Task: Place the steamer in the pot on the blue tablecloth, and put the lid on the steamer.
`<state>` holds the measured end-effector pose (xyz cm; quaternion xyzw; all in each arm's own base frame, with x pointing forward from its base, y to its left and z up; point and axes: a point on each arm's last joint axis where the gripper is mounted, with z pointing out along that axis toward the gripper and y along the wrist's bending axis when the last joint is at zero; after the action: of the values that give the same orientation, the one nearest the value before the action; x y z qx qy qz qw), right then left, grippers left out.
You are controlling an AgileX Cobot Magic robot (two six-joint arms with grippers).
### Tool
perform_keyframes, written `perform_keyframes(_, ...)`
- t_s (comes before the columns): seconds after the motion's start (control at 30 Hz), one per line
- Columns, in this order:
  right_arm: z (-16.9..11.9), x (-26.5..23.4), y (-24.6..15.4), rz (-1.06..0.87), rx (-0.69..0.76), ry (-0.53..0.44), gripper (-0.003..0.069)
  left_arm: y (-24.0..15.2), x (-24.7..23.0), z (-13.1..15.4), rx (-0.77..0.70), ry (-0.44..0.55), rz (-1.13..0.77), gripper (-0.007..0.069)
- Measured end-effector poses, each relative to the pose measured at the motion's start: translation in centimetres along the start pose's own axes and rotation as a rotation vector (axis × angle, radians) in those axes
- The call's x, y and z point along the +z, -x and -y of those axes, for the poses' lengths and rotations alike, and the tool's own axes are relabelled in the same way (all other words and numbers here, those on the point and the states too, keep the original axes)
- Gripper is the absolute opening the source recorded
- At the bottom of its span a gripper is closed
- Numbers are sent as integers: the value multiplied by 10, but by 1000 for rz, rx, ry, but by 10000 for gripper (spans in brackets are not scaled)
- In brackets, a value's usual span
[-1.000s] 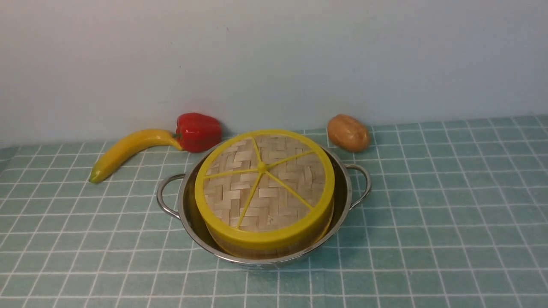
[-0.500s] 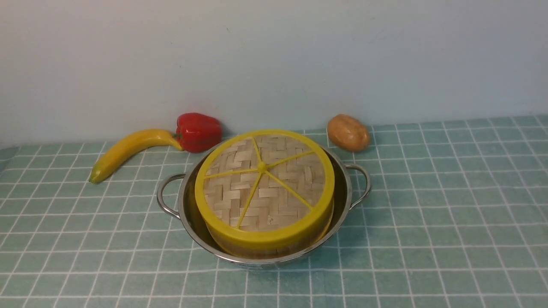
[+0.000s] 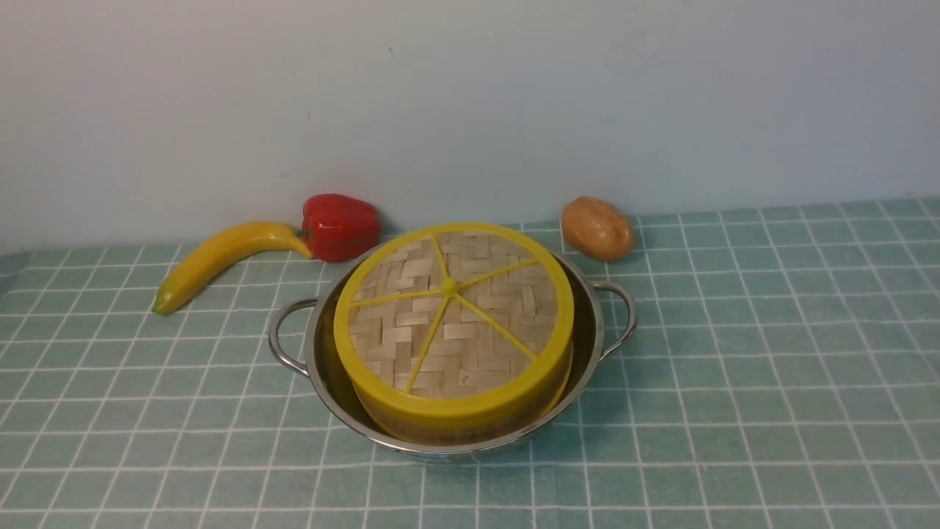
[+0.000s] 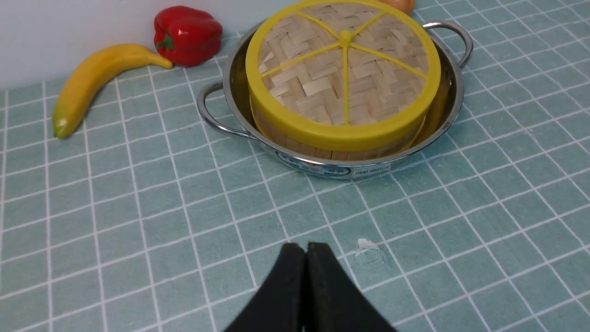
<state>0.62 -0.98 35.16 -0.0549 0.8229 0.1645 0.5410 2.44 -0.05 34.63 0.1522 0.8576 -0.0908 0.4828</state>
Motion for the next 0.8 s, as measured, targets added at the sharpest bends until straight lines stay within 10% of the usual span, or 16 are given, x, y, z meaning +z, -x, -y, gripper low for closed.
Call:
perform_keyframes(0.4, -8, 1, -4, -37, 59, 86, 27, 0, -1, -2, 9, 35, 13, 1)
perform_keyframes(0.8, -9, 1, -4, -43, 70, 102, 58, -10, -8, -14, 37, 586, 473, 22)
